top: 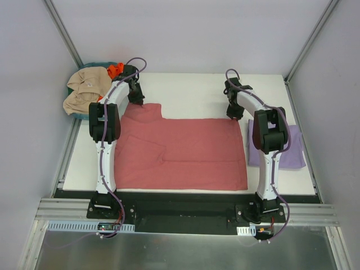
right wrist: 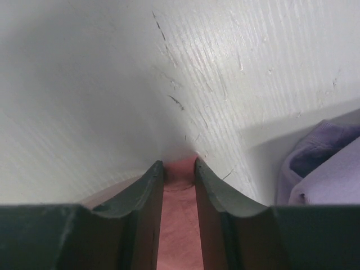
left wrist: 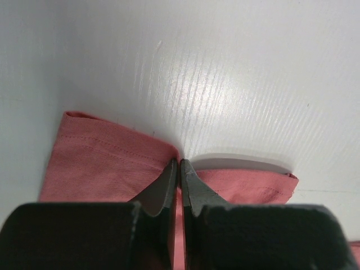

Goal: Fold and stack the t-shirts
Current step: Grap the side of the flattened tshirt furthest away from the robot with both arms, then fold the other side of the tshirt into a rectangle

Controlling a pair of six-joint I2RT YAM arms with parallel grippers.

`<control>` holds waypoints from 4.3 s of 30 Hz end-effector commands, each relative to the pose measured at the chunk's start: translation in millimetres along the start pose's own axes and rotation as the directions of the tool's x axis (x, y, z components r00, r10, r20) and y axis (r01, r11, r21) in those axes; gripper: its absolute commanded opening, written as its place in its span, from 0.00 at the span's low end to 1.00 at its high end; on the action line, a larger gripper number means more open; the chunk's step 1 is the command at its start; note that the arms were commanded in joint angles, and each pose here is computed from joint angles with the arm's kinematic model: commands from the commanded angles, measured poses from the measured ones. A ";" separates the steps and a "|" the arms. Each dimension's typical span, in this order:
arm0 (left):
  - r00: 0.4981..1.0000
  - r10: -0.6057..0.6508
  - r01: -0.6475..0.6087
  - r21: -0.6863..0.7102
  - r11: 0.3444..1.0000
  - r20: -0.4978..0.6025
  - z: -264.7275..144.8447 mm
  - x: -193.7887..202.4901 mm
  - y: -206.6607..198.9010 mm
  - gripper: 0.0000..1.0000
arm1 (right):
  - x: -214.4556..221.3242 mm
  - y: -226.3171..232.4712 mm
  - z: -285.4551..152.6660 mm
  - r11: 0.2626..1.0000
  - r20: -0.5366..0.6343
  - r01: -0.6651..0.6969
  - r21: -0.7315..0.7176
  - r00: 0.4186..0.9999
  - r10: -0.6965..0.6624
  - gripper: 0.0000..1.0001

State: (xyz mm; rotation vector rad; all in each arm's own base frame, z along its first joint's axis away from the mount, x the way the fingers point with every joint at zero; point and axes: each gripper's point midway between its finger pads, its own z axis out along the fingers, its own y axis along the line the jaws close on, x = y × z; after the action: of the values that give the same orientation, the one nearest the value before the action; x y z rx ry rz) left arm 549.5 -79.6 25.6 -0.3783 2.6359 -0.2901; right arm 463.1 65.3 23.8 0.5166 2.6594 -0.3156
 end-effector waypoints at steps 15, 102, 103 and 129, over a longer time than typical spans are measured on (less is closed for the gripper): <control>1.000 -0.029 0.028 -0.089 0.996 -0.002 -29.4 24.4 19.3 0.00 | -3.8 -2.6 -53.9 0.978 0.052 0.177 -0.112 0.984 -0.172 0.01; 0.994 -0.100 0.088 0.214 0.973 0.045 -232.0 258.4 9.4 0.99 | 176.5 -47.8 -196.1 0.719 0.269 0.328 -0.613 0.942 -0.201 0.96; 0.994 -0.101 0.092 0.178 0.980 0.041 -225.9 256.7 13.7 0.99 | 178.2 -48.5 -198.5 0.708 0.281 0.336 -0.621 0.939 -0.199 0.96; 0.988 0.038 0.009 0.303 0.953 -0.150 -178.9 304.9 -12.3 0.99 | 187.4 -69.7 -191.0 0.727 0.355 0.359 -0.585 0.920 -0.169 0.96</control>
State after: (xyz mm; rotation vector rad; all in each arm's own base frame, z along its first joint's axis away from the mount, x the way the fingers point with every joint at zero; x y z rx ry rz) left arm 210.1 -147.7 43.0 -0.3783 2.7413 -0.6352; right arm 203.8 114.5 117.0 -0.1384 2.3854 0.4235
